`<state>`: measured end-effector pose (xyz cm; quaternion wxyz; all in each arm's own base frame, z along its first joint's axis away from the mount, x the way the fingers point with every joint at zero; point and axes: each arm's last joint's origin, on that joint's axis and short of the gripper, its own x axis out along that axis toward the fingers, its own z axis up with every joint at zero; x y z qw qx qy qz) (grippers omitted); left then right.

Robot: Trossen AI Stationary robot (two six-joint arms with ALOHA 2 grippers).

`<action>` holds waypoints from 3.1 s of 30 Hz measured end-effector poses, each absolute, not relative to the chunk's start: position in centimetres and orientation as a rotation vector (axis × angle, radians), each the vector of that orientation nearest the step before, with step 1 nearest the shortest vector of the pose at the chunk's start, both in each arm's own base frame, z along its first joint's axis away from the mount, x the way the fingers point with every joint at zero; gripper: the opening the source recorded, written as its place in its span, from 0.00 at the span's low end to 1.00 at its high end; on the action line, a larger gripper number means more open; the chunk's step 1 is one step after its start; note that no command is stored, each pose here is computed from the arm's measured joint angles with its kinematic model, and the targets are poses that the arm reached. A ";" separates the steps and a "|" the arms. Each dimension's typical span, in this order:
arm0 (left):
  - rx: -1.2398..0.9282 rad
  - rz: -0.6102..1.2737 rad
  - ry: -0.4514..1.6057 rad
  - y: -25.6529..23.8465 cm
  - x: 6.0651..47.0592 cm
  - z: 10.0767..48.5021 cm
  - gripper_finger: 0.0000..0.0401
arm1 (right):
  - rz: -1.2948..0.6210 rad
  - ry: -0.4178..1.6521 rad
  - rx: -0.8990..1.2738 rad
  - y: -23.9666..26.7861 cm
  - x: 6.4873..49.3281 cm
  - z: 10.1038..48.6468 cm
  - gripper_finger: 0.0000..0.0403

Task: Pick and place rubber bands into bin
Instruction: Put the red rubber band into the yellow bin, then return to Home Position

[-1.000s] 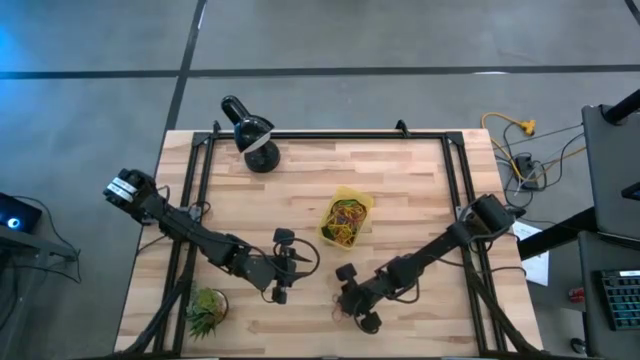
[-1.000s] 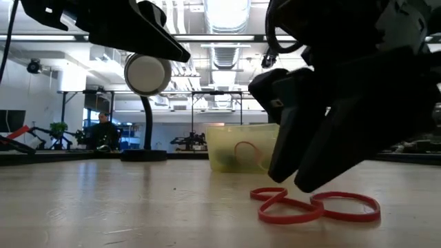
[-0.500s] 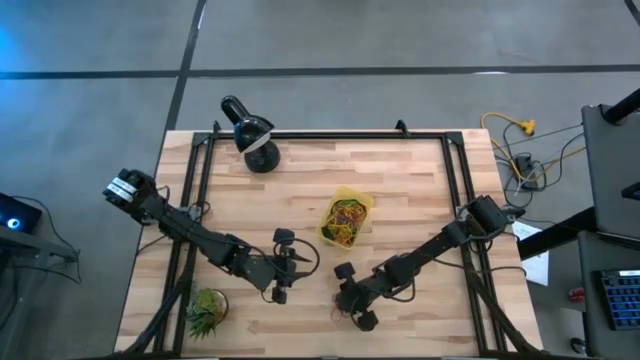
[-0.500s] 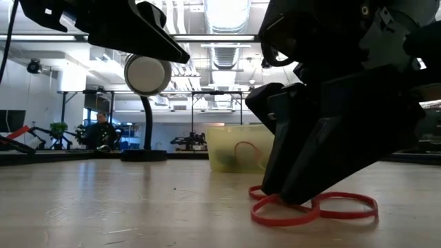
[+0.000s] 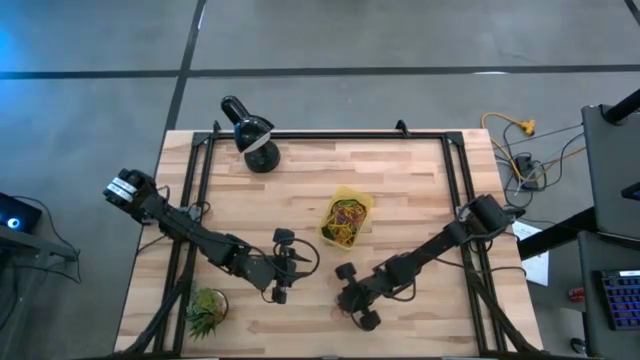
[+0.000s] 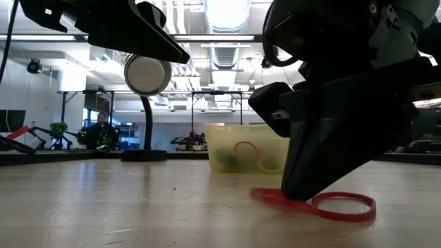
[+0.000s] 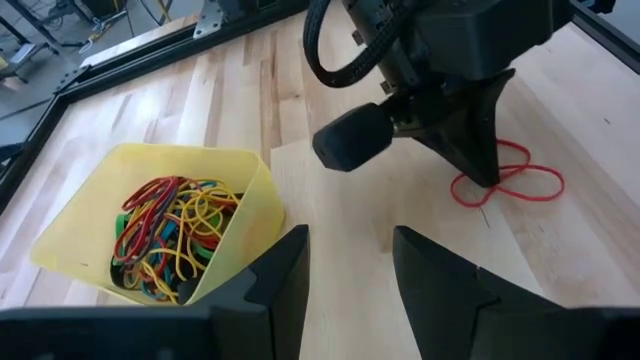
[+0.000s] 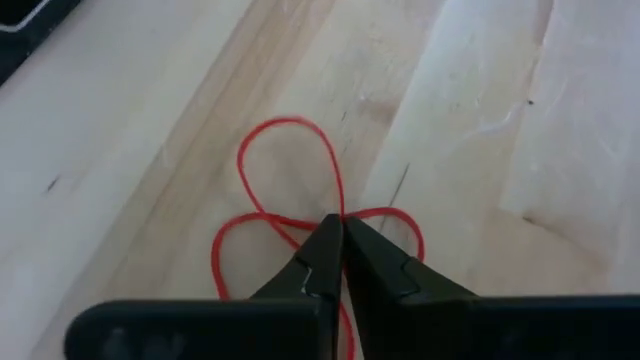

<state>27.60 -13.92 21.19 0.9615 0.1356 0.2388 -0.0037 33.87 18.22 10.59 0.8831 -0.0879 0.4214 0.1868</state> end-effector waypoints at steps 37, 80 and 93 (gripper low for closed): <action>0.280 -0.008 0.493 -13.8 27.4 20.9 0.32 | -0.192 0.629 -0.653 8.5 31.2 26.0 0.02; 0.420 0.349 0.228 -10.6 29.0 25.4 0.32 | -0.072 0.666 -0.266 -0.3 31.1 25.5 0.27; 0.301 0.143 0.055 -2.4 26.8 28.7 0.32 | -0.077 0.422 -0.268 -0.6 24.2 28.4 0.21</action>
